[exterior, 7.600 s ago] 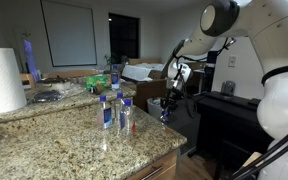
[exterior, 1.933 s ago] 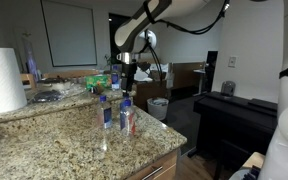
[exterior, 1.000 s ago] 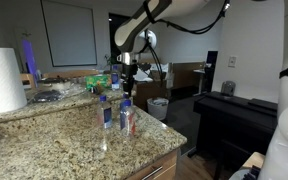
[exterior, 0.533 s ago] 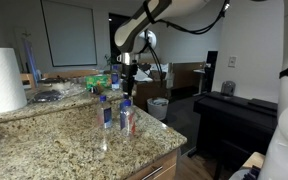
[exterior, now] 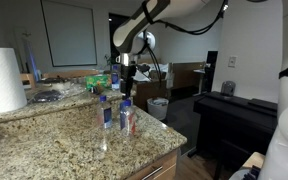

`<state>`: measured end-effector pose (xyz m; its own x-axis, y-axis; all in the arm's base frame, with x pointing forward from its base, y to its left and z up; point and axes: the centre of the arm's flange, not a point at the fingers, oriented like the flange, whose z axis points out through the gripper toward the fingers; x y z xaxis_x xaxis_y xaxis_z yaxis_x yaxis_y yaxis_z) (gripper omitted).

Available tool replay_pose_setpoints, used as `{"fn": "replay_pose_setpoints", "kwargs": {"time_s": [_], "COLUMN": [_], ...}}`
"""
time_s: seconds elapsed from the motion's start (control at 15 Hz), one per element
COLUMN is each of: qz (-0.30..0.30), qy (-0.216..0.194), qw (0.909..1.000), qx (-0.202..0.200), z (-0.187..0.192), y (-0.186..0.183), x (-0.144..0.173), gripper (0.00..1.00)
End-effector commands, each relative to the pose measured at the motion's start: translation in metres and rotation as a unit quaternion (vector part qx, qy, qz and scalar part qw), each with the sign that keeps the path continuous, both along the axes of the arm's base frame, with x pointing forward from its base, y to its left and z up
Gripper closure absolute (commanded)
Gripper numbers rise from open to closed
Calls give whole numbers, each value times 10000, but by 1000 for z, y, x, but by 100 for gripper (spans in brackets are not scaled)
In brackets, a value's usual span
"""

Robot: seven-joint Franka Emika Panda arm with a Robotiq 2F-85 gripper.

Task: Put the bottles on the counter in the plastic on the side of the counter

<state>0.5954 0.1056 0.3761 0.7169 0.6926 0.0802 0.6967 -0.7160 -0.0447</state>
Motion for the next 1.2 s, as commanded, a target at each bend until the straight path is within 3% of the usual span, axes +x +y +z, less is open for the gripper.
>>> {"fn": "replay_pose_setpoints", "kwargs": {"time_s": [0.0,0.33,0.53,0.67,0.93,1.13], "qz": [95,40,-301,-836,-2025,-2926], "qy": [-12,-134,-259,-388,-574,-452], "qw": [9999,9999,9992,9957,9772,9543], "qx": [42,12,50,133,279,408], "z": [1,14,29,42,51,27], "y": [-5,-17,-46,-87,-207,-285], "x": [-6,-8,2,15,30,23], "gripper": [60,91,91,91,91,91]}}
